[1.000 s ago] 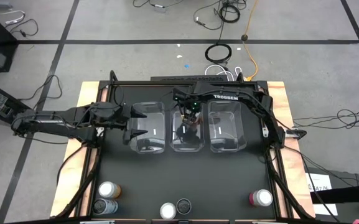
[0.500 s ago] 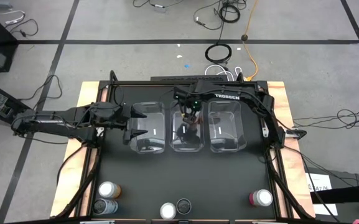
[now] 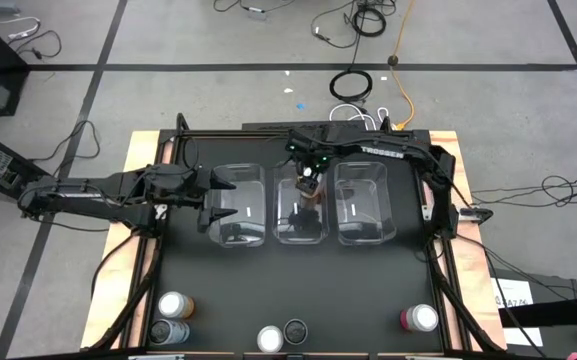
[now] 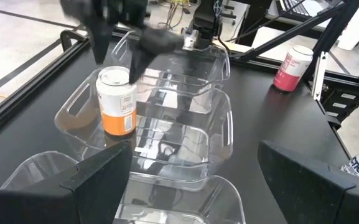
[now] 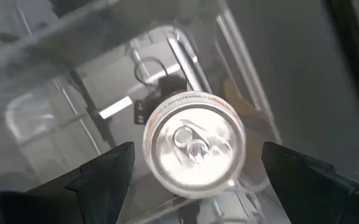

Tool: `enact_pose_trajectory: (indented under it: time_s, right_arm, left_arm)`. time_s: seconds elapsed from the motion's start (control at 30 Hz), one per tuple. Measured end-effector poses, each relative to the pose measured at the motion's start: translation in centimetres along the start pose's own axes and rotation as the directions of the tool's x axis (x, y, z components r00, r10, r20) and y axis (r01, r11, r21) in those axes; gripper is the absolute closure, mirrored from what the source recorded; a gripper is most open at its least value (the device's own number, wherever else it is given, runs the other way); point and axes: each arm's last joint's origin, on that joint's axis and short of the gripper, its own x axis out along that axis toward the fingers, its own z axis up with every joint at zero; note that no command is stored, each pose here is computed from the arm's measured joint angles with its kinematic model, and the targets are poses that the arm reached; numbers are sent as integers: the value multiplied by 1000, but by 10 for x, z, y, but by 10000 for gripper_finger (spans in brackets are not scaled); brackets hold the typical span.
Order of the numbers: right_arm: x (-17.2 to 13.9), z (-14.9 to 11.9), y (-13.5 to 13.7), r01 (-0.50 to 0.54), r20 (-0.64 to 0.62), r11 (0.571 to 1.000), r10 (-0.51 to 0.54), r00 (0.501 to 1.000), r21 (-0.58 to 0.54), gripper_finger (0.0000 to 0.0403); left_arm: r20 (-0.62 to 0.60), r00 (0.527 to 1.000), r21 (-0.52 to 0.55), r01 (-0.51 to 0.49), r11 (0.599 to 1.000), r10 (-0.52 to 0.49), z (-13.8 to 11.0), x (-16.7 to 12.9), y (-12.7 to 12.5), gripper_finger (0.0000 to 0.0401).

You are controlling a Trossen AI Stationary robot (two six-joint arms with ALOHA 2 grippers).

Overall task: Sort soda cans
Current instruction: Put the right pink soda can into the right transparent bin

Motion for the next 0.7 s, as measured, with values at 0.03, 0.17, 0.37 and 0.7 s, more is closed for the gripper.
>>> enact_pose_trajectory:
  time_s: [0.03,0.17,0.37,0.7]
  right_arm:
    - [-8,-1,0,-3,19,1000,3,1000,10,58]
    - [-41,-9,0,-18,97,997,10,995,79,58]
    - [-87,-32,15,-45,172,979,10,985,197,58]
    - [-127,-95,65,93,63,943,-120,991,320,58]
  left_arm:
    - [0,1000,0,0,1000,0,0,0,0,47]
    - [0,1000,0,0,1000,0,0,0,0,47]
    - [-2,1000,0,15,1000,-15,0,0,0,47]
    - [-7,999,-24,51,998,-51,0,0,-2,47]
